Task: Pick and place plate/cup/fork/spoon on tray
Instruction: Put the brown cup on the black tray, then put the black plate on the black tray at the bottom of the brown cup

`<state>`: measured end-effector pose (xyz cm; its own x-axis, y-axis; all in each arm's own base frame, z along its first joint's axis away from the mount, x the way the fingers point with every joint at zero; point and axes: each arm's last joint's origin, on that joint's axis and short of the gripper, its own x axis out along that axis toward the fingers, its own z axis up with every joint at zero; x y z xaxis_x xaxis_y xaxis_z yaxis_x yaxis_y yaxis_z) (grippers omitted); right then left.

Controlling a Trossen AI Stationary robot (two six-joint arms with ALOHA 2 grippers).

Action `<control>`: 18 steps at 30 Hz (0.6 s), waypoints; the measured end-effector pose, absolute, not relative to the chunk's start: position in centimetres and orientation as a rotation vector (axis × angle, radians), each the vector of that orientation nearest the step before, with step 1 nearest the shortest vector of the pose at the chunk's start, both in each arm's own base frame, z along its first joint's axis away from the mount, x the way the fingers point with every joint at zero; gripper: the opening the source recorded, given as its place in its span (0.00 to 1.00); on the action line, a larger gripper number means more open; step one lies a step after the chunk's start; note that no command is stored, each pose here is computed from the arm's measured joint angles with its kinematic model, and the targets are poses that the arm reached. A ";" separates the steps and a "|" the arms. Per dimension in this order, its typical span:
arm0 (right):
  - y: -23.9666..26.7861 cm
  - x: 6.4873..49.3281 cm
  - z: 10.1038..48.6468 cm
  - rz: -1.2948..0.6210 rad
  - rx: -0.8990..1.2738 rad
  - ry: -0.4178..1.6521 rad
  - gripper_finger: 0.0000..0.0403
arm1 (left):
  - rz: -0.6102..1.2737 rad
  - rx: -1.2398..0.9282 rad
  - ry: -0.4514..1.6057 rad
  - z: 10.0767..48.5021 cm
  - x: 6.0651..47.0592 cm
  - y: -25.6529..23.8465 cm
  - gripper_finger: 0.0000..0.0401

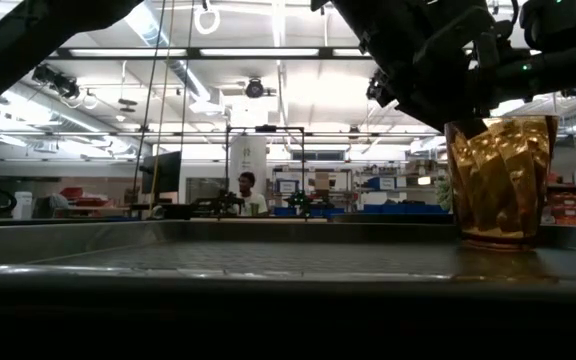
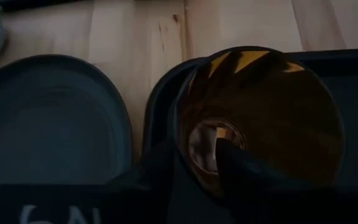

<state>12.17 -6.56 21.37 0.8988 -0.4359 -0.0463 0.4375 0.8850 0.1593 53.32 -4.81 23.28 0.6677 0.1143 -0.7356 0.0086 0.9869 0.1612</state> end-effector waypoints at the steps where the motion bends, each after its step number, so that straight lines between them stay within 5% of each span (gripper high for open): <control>1: -6.6 12.2 21.4 -0.454 0.168 0.009 0.03 | 0.064 0.162 0.836 23.3 53.3 -4.8 0.34; 9: -6.6 12.2 21.4 -0.454 0.168 0.009 0.03 | 0.072 0.216 0.843 23.3 53.4 -3.7 0.45; 18: -6.6 12.2 21.6 -0.452 0.186 -0.024 0.04 | 0.035 0.304 0.842 23.8 53.2 -3.8 0.45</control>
